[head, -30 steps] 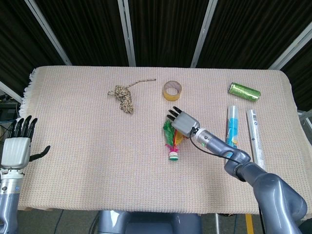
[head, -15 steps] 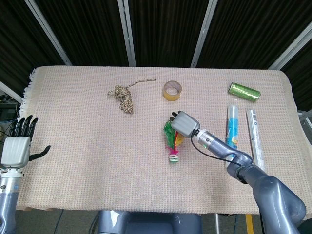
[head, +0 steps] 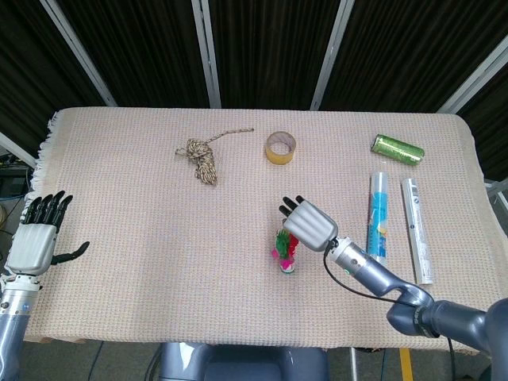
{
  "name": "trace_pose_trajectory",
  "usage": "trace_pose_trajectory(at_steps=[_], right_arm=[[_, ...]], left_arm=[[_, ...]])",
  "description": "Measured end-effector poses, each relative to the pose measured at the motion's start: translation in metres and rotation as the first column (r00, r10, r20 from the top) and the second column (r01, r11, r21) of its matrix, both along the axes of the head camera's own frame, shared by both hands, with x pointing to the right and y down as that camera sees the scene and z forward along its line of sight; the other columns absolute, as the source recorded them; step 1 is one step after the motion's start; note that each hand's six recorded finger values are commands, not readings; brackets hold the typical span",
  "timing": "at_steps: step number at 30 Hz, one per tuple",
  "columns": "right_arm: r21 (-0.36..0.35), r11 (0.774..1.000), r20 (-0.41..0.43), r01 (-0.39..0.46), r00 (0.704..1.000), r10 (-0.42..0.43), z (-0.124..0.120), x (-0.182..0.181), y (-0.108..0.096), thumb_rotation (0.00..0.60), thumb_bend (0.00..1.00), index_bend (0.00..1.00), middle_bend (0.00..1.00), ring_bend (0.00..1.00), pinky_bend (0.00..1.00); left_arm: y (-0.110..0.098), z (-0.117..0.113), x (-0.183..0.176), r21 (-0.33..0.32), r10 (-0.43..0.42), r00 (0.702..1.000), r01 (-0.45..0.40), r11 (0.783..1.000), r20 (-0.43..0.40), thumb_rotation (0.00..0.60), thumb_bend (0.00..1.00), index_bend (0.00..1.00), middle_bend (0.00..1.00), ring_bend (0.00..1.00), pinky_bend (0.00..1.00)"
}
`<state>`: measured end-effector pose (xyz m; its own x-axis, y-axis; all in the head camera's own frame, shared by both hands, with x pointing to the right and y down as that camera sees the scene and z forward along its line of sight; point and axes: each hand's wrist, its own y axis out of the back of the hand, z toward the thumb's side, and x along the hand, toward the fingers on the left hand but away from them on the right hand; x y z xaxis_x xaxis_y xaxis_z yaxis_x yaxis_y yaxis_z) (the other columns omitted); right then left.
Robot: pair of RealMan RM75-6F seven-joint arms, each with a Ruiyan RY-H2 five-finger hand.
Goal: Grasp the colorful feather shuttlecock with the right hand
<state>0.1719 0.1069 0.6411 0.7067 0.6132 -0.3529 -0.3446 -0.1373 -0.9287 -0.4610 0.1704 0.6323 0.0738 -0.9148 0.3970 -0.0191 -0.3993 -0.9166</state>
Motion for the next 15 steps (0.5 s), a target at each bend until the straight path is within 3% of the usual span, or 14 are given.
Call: trace_pose_trajectory(at_steps=[5, 8, 11, 15], right_arm=[[0.067, 0.997, -0.013, -0.041, 0.999, 0.042, -0.035, 0.012, 0.018, 0.600, 0.24, 0.76, 0.40, 0.26, 0.54], [0.101, 0.992, -0.017, -0.076, 0.997, 0.078, -0.055, 0.021, 0.030, 0.600, 0.23, 0.70, 0.37, 0.26, 0.54], [0.134, 0.985, -0.030, -0.106, 0.993, 0.111, -0.071, 0.031, 0.040, 0.600, 0.22, 0.50, 0.30, 0.22, 0.53], [0.157, 0.978, -0.077, -0.134, 0.986, 0.148, -0.085, 0.047, 0.048, 0.600, 0.15, 0.12, 0.15, 0.11, 0.39]], left_arm=[[0.001, -0.003, 0.005, -0.006, 0.021, 0.999, -0.021, 1.000, -0.033, 0.410, 0.23, 0.00, 0.00, 0.00, 0.00], [0.002, -0.004, 0.009, -0.007, 0.036, 0.998, -0.037, 0.999, -0.051, 0.407, 0.23, 0.00, 0.00, 0.00, 0.00], [0.002, -0.008, 0.013, 0.000, 0.053, 0.996, -0.053, 0.999, -0.069, 0.406, 0.23, 0.00, 0.00, 0.00, 0.00], [0.002, -0.014, 0.013, 0.019, 0.054, 0.995, -0.053, 0.998, -0.078, 0.409, 0.23, 0.00, 0.00, 0.00, 0.00]])
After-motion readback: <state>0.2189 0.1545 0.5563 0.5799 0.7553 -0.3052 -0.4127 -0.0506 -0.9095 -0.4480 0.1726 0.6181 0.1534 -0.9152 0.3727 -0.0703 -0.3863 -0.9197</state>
